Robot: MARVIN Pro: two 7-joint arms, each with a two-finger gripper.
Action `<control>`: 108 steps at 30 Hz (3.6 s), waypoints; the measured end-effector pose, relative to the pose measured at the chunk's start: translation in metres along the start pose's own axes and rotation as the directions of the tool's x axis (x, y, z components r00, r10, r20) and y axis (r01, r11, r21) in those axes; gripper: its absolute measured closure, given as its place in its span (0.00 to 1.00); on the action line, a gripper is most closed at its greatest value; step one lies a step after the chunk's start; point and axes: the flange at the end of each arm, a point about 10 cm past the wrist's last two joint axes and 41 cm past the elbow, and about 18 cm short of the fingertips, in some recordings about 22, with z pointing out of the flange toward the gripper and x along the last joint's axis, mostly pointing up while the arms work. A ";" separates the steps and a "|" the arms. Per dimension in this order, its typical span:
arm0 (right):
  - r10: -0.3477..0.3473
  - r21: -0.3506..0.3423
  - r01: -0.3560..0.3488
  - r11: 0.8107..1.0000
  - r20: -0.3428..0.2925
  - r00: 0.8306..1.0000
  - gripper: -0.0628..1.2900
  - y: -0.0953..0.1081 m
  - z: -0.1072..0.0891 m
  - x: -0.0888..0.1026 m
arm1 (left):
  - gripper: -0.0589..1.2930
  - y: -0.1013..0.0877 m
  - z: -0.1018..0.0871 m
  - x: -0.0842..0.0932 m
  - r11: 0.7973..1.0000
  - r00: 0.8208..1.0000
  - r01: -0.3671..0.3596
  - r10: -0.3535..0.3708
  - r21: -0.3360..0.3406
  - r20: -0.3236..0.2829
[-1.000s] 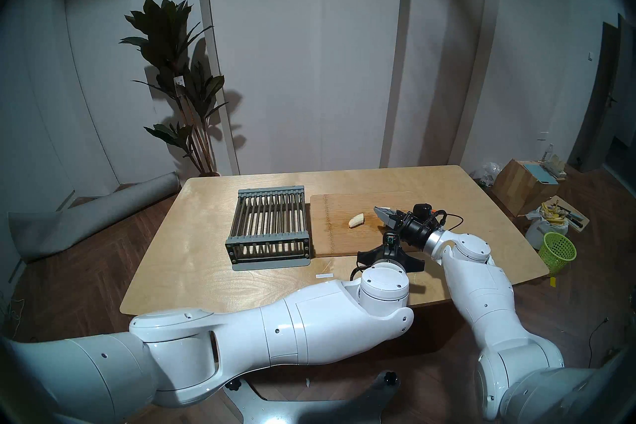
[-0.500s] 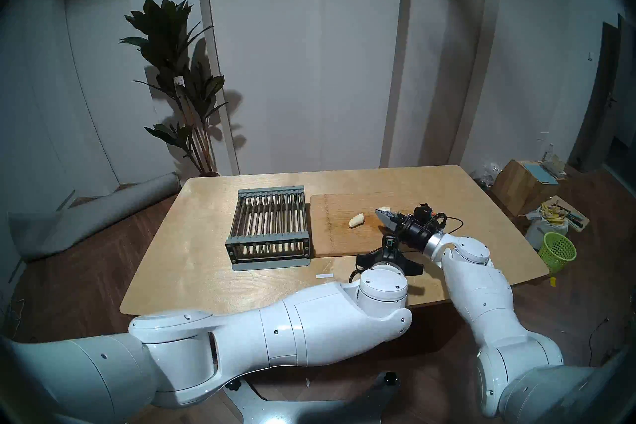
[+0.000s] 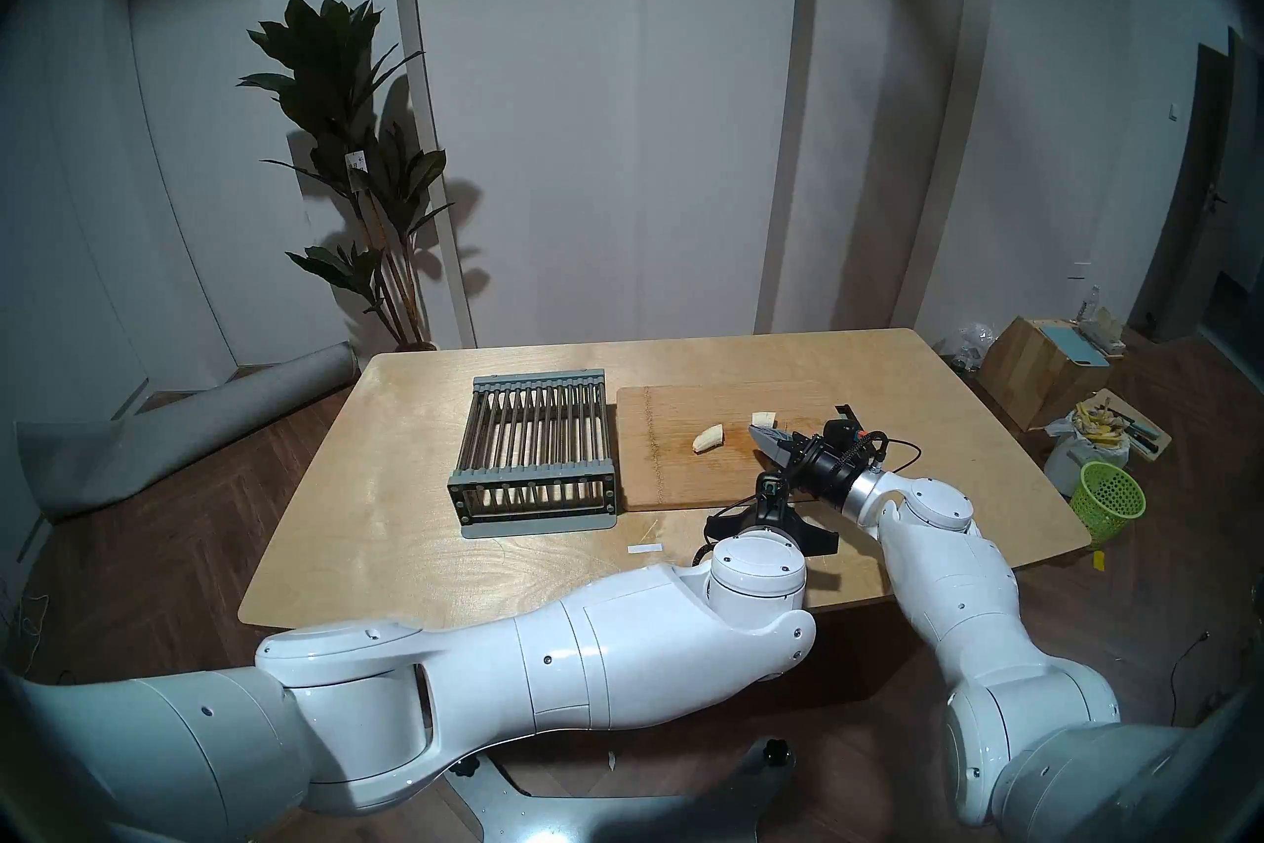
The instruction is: Cut the banana into four pieces on the cutting board
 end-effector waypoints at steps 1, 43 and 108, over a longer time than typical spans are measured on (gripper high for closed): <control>0.006 -0.006 -0.006 1.000 0.006 1.000 0.98 0.001 0.000 0.000 | 0.98 0.000 0.000 0.000 1.000 1.000 0.003 -0.003 -0.001 0.001; 0.063 -0.109 -0.057 0.992 0.062 0.996 0.98 0.003 -0.003 0.009 | 0.98 -0.023 -0.015 0.046 0.999 0.993 -0.023 0.027 -0.041 0.112; 0.019 -0.126 -0.020 0.992 -0.009 1.000 0.98 -0.004 -0.026 0.064 | 0.98 -0.023 -0.028 0.091 0.998 0.999 0.031 -0.033 -0.059 -0.020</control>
